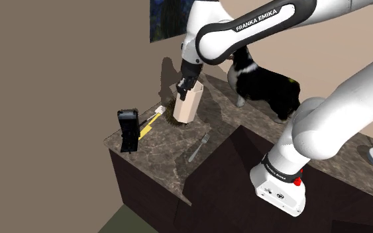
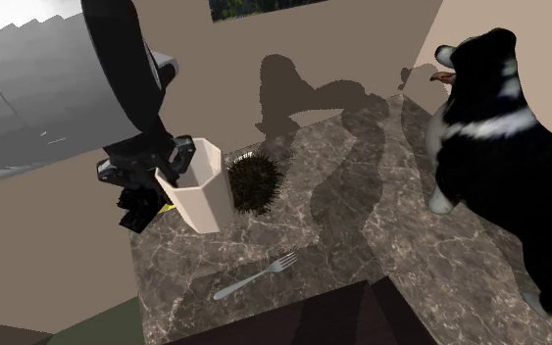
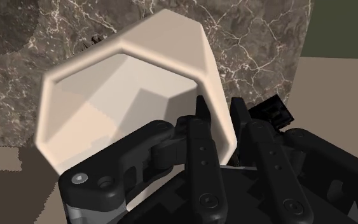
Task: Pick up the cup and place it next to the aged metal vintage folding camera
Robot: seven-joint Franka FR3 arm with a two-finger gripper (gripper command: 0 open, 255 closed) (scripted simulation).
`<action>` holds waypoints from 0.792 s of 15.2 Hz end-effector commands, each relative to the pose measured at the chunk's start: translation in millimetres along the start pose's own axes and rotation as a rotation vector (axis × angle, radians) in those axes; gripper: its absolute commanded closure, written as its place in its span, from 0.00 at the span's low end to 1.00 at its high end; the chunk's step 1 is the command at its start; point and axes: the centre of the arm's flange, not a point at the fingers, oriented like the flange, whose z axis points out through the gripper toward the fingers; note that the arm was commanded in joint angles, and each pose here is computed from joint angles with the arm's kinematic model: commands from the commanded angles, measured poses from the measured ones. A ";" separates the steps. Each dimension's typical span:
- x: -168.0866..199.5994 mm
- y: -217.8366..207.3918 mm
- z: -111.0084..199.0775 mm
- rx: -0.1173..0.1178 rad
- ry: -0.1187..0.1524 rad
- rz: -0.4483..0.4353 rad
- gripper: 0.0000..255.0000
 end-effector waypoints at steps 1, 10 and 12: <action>-0.8 -0.7 10.3 0.000 0.002 0.000 1.00; -4.8 -0.9 57.7 0.000 0.002 0.000 1.00; -5.7 -1.0 68.2 0.000 0.002 0.000 1.00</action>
